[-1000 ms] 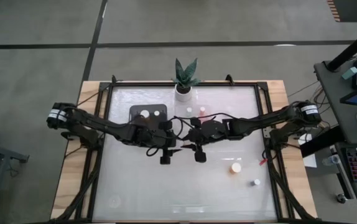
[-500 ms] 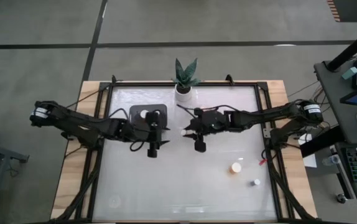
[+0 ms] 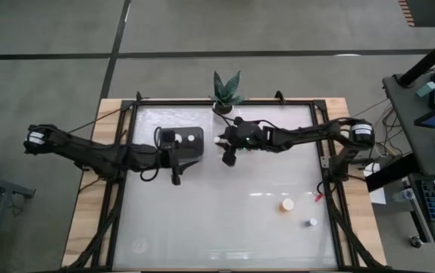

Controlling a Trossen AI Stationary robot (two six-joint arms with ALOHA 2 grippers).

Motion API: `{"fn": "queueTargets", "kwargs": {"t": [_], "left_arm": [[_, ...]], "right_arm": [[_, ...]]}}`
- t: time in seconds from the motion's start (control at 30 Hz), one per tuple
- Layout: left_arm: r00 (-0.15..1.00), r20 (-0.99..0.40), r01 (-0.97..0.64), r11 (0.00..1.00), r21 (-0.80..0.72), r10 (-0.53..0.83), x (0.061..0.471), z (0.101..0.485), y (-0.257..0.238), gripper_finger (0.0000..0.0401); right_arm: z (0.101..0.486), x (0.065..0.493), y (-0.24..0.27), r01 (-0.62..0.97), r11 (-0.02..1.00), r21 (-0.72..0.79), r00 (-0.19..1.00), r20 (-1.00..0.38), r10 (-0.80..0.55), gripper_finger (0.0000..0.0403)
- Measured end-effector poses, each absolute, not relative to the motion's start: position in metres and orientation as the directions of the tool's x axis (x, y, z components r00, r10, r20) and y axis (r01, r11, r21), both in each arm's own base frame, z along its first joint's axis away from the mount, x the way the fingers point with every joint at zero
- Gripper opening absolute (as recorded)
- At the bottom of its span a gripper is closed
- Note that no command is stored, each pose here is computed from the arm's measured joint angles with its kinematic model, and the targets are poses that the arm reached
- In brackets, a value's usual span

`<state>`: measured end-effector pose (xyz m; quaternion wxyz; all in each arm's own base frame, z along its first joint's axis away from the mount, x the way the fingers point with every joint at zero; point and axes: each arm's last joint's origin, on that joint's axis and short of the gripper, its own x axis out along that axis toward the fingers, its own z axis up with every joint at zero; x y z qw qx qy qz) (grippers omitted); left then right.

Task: Pick and place medicine bottles into bin by pill shape (circle, oval)
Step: Put the small orange tablet bottle into the transparent bin

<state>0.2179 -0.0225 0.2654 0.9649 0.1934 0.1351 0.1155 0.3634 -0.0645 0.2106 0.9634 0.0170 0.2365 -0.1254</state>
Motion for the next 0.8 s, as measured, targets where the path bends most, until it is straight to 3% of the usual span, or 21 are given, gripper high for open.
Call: {"fn": "queueTargets", "kwargs": {"t": [0.4,0.8], "left_arm": [[0.939,-0.179,-0.205,0.896,0.393,0.293,0.204,0.267,-0.019,0.0215],[0.938,-0.184,-0.203,0.896,0.395,0.293,0.204,0.265,-0.02,0.0215]], "right_arm": [[0.167,0.376,-0.079,0.453,0.891,-0.024,0.769,-0.495,-0.404,0.0113],[0.147,0.379,-0.08,0.49,0.871,-0.016,0.732,-0.536,-0.421,0.0123]]}}
